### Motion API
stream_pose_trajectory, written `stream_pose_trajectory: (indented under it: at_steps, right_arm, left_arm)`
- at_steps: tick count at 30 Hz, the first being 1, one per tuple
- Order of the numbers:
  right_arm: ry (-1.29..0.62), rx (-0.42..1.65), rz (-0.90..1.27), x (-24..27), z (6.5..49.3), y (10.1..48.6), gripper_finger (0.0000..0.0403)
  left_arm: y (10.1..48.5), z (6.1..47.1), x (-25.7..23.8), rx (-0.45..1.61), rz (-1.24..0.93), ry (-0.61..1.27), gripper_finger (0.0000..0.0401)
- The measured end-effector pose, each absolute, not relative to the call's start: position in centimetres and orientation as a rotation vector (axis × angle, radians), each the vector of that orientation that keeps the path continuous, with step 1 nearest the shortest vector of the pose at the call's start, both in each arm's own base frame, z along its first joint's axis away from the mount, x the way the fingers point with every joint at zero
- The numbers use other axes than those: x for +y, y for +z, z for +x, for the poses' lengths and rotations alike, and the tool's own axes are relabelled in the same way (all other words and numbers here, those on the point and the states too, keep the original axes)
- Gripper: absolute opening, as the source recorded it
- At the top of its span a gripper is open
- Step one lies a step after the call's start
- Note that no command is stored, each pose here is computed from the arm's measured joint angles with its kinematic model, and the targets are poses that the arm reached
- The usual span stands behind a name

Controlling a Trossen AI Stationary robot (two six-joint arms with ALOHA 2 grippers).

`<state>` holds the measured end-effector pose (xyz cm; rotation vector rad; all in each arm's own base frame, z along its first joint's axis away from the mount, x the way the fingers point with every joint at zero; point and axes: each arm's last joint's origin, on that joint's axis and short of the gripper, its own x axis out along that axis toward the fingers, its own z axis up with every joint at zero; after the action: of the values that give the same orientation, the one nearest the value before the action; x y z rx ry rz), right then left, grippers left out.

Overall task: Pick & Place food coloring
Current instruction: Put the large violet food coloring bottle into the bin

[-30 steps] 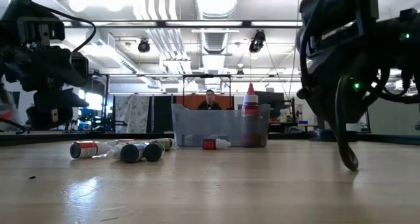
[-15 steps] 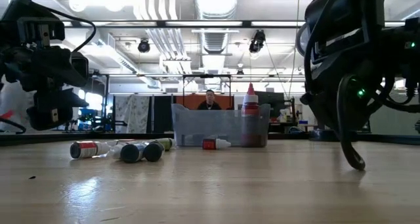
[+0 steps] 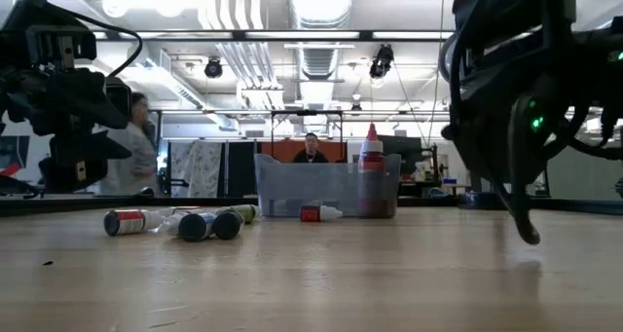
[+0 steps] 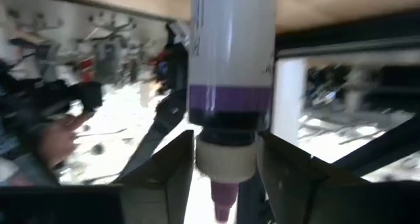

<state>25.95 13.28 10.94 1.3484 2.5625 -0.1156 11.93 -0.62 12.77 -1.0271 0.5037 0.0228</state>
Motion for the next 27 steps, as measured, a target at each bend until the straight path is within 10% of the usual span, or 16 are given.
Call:
stream_pose_trajectory:
  at_steps: [15, 27]
  right_arm:
    - [-0.267, 2.385, 0.932, 14.3, 28.4, 13.9, 0.0263]
    - [-0.864, 1.65, 0.995, 15.6, 24.2, 25.7, 0.0288]
  left_arm:
    - [12.8, 11.9, -0.6, 0.503, -1.024, 0.022, 0.0131]
    - [12.8, 11.9, -0.6, 0.499, -1.012, 0.016, 0.0131]
